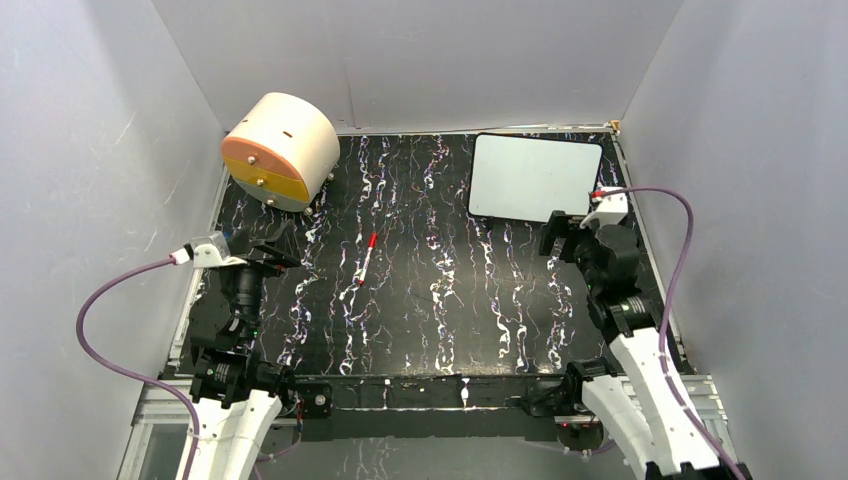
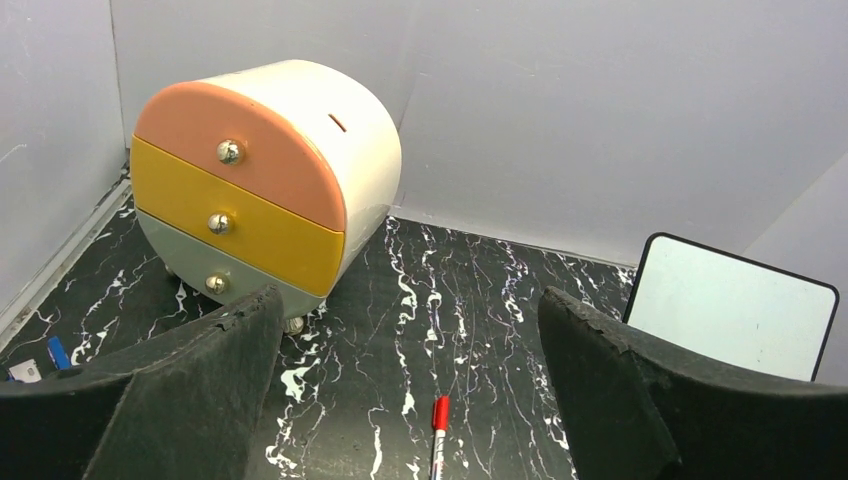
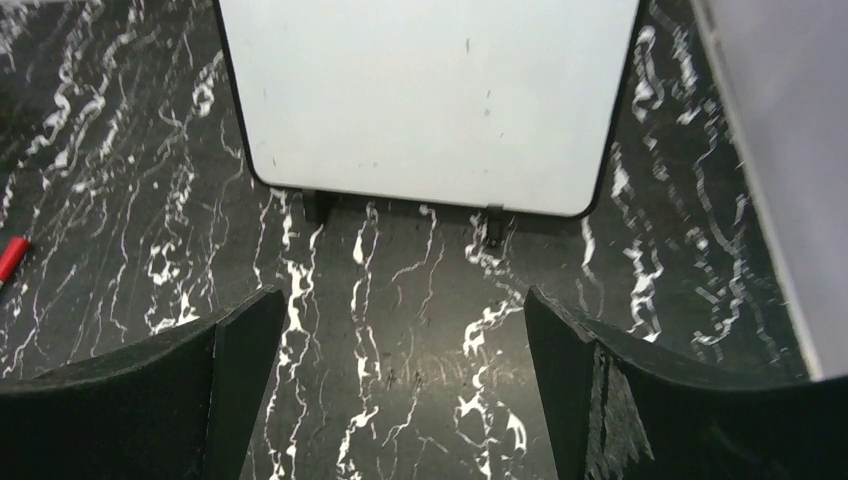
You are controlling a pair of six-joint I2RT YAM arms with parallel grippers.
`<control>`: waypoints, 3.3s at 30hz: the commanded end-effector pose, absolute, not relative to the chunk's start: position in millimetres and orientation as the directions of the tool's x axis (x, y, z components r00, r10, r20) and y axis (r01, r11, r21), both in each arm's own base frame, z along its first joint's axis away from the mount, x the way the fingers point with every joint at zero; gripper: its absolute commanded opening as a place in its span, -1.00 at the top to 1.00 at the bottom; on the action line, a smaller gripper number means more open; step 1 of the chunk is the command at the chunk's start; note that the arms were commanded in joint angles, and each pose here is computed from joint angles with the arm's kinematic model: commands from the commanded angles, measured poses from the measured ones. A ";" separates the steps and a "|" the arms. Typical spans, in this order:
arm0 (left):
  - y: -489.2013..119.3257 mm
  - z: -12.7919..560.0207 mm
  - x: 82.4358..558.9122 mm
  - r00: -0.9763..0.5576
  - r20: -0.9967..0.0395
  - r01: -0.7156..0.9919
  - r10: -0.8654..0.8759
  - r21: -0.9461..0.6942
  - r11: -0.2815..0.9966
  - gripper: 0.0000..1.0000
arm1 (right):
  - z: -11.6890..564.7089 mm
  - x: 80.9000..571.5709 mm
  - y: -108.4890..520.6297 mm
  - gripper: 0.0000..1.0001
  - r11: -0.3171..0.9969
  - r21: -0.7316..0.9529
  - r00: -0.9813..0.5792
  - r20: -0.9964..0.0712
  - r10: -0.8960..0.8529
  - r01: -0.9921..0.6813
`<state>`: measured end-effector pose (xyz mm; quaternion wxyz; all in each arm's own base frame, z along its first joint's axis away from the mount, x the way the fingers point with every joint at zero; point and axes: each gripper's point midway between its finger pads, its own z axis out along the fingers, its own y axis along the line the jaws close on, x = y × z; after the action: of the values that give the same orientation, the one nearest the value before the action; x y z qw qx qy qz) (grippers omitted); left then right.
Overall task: Write a sentence on the whiteboard
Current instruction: Move the whiteboard to the center of the board.
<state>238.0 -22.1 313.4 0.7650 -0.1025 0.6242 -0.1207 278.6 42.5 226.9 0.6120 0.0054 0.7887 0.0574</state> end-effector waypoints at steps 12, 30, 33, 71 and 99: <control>-27.9 314.6 238.3 0.197 -0.937 0.085 -0.289 -0.278 0.957 -0.90 | 164.5 349.4 94.0 -0.90 0.983 0.180 -0.394 -0.907 0.152 -0.034; -31.6 309.7 242.2 0.175 -0.944 0.089 -0.281 -0.269 0.959 -0.90 | 99.8 415.5 155.2 -0.23 0.992 0.119 -0.473 -0.873 0.119 0.031; -32.2 309.3 242.6 0.175 -0.944 0.091 -0.280 -0.268 0.959 -0.90 | 96.5 421.5 163.4 -0.10 0.992 0.123 -0.468 -0.875 0.125 0.034; -40.5 309.0 242.9 0.163 -0.947 0.130 -0.276 -0.257 0.958 -0.90 | 55.5 390.7 200.2 1.00 0.999 0.014 -0.558 -0.830 -0.011 -0.040; -85.2 252.7 271.7 -0.270 -0.921 0.189 -0.281 -0.337 0.922 -0.91 | 61.6 282.1 277.8 1.00 0.965 0.052 -0.536 -0.838 -0.098 -0.257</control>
<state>272.8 -81.2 253.4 0.6367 -0.0060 0.7502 -0.1783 285.1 262.2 45.5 0.4493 -0.1180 0.8839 0.0544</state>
